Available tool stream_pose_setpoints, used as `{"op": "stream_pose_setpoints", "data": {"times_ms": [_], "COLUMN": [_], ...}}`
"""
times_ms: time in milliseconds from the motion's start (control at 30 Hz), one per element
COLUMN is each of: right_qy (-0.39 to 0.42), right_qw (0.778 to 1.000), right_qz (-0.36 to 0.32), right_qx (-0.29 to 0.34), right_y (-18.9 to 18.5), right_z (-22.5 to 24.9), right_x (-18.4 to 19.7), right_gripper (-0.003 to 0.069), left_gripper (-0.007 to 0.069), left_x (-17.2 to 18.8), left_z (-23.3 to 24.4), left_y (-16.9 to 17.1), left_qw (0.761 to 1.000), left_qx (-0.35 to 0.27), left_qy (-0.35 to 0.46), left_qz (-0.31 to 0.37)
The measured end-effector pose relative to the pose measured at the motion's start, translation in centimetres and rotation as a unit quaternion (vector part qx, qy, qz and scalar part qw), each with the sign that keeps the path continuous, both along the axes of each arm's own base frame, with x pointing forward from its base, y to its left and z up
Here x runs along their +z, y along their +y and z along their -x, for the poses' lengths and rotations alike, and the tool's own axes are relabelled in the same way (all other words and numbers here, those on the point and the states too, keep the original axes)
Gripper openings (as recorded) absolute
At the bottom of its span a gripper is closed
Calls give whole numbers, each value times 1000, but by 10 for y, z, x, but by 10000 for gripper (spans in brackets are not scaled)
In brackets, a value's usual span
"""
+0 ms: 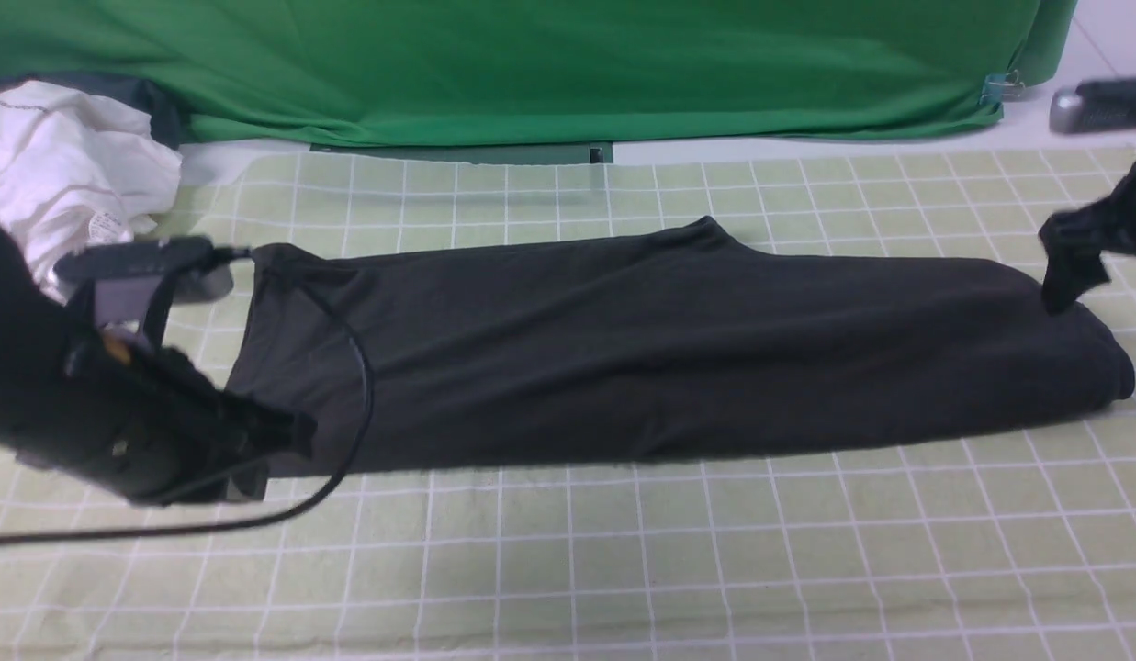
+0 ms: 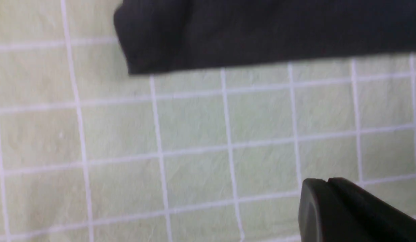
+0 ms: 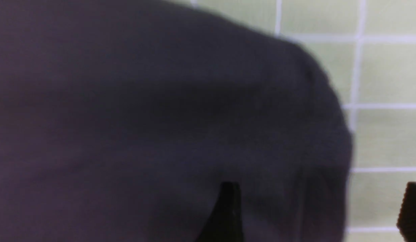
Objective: Fold a long-sleeved shirt over a green coffee tablecloth.
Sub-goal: 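Pull the folded dark garment lengthwise by its ends to straighten it flat on the table, then fold the right end of the dark garment over onto its left end with the right gripper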
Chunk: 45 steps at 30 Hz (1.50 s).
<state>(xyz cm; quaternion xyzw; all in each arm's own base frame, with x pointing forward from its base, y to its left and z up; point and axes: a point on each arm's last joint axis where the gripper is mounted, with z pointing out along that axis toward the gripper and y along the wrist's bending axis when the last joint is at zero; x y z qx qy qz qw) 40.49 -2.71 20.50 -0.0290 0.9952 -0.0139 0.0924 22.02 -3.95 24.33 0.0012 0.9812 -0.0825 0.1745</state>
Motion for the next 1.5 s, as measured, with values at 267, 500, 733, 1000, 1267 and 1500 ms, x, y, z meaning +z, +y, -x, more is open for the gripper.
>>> {"op": "stream_pose_setpoints", "data": {"times_ms": [267, 500, 733, 1000, 1267, 1500], "right_qy": [45, 49, 43, -1, -57, -99], "right_qw": [999, 998, 999, 999, 998, 988], "right_qz": [-11, -29, -23, -9, -26, -102], "right_qx": [-7, -9, 8, -37, -28, 58], "right_y": [-1, 3, 0, -35, -14, 74], "right_z": [-10, -11, -9, 8, 23, 28], "right_x": [-50, -54, -46, 10, 60, 95], "right_gripper": [590, 347, 43, 44, 44, 44], "left_gripper": [11, 11, 11, 11, 11, 11], "left_x": [5, 7, 7, 7, 7, 7], "left_z": [10, 8, 8, 8, 8, 8], "left_y": [2, 2, 2, 2, 2, 4], "left_qw": [999, 999, 999, 999, 998, 998], "left_qx": [2, 4, 2, -9, -14, -18], "left_qy": [-32, -48, -50, -51, -53, -55], "left_qz": [1, 3, 2, -3, -8, -17]}}
